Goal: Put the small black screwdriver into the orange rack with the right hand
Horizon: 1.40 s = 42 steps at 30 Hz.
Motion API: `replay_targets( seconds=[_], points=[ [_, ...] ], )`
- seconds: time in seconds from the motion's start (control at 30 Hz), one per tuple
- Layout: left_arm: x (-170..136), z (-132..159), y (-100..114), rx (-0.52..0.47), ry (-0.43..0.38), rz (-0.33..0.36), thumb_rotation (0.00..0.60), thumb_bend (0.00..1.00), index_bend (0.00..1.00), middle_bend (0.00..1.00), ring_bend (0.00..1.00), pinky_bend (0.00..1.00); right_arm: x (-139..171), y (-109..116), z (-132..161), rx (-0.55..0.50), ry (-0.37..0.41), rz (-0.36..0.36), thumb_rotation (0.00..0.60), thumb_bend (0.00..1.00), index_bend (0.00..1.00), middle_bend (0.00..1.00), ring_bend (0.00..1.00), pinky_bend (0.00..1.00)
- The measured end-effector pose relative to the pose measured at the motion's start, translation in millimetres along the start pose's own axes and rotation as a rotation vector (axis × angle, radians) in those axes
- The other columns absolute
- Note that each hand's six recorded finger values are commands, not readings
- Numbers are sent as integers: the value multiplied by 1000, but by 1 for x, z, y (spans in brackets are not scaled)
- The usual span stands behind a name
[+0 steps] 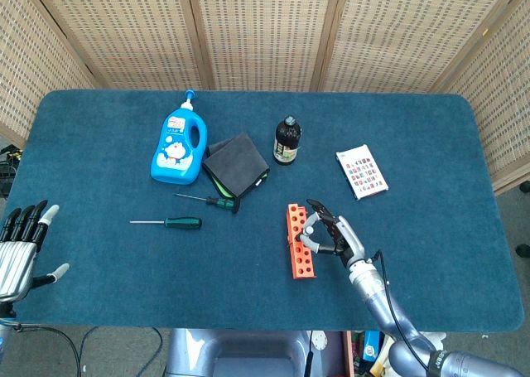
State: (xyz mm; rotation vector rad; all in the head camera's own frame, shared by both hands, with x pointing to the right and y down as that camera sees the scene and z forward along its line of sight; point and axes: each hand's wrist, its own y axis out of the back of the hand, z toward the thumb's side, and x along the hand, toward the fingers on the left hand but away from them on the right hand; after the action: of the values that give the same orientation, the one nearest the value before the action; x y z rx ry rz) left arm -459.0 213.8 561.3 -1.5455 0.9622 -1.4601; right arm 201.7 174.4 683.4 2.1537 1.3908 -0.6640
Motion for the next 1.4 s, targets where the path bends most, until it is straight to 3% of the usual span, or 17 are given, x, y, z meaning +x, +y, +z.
replay_targets(
  seconds=[0.83,1.1,1.4],
  points=[
    [0,-1,1,-3,2,3,600,0,0,0,0,0,-2,-1,3,21,18,5,600,280,648,65,0,0],
    [0,-1,1,-3,3,4,600,0,0,0,0,0,-1,-1,5,28,34,10,600,278,646,0,0,0],
    [0,-2,2,-6,5,5,600,0,0,0,0,0,1,0,2,37,28,21,600,277,567,0,0,0]
  ],
)
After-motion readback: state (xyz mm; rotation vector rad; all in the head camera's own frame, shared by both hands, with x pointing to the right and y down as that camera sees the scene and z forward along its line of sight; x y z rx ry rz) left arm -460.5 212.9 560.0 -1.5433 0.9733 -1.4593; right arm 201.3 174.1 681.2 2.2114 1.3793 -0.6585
